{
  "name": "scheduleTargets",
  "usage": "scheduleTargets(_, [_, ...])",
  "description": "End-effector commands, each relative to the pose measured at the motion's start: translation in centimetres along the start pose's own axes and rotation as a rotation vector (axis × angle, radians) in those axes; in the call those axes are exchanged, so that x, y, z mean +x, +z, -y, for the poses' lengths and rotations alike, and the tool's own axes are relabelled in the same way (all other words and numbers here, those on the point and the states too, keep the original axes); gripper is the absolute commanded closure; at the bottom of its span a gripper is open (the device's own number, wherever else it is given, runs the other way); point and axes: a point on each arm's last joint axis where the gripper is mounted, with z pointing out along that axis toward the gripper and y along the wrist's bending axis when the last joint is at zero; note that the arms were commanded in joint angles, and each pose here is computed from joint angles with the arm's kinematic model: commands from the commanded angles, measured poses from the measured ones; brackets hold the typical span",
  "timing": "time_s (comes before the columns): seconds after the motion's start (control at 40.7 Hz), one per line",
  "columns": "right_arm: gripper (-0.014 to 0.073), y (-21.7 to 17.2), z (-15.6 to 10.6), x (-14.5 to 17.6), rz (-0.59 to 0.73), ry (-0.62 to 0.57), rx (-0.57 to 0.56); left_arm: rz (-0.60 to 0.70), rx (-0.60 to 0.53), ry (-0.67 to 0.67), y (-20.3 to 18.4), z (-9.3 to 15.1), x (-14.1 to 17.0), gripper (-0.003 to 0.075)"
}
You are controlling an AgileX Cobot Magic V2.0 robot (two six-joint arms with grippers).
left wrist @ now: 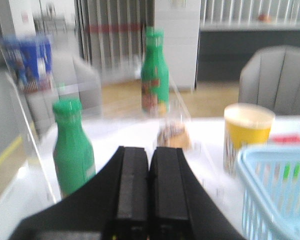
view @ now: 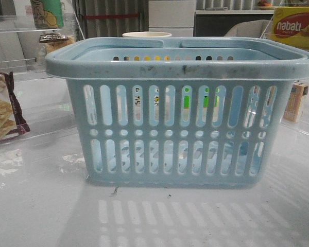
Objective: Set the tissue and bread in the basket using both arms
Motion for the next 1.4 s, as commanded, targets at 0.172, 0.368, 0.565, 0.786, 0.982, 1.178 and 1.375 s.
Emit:
scheduleTargets(0.172, [0.054,4.0,0.0,-0.2,-0.162,-0.012,0.007,-0.223,0.014,-0.014,3.7,0.0,1.0,0.0629])
scheduleTargets(0.368, [0.054,6.3,0.0,1.1,-0.338,-0.014,0.01,-0.374,0.014,-0.008,5.9,0.0,2.4,0.0629])
scheduleTargets(0.565, [0.0358,7.6,-0.1,1.7,-0.408,-0.016,0.01,-0.453,0.009,0.011,7.5,-0.1,3.3,0.0461])
scheduleTargets(0.786, [0.0076,8.9,-0.1,2.2,-0.452,-0.017,0.01,-0.466,0.012,0.021,8.0,-0.1,3.5,0.0211])
scheduleTargets(0.982, [0.0075,10.8,0.1,2.6,-0.469,-0.025,0.021,-0.453,0.073,0.039,8.0,0.7,3.4,0.0213])
scheduleTargets(1.178, [0.0075,13.5,2.5,1.7,-0.471,0.031,0.13,-0.447,0.189,0.077,7.8,2.5,3.4,0.0213])
scheduleTargets(1.375, [0.0075,17.1,5.0,0.1,-0.463,0.096,0.199,-0.432,0.251,0.096,7.7,3.5,3.3,0.0213])
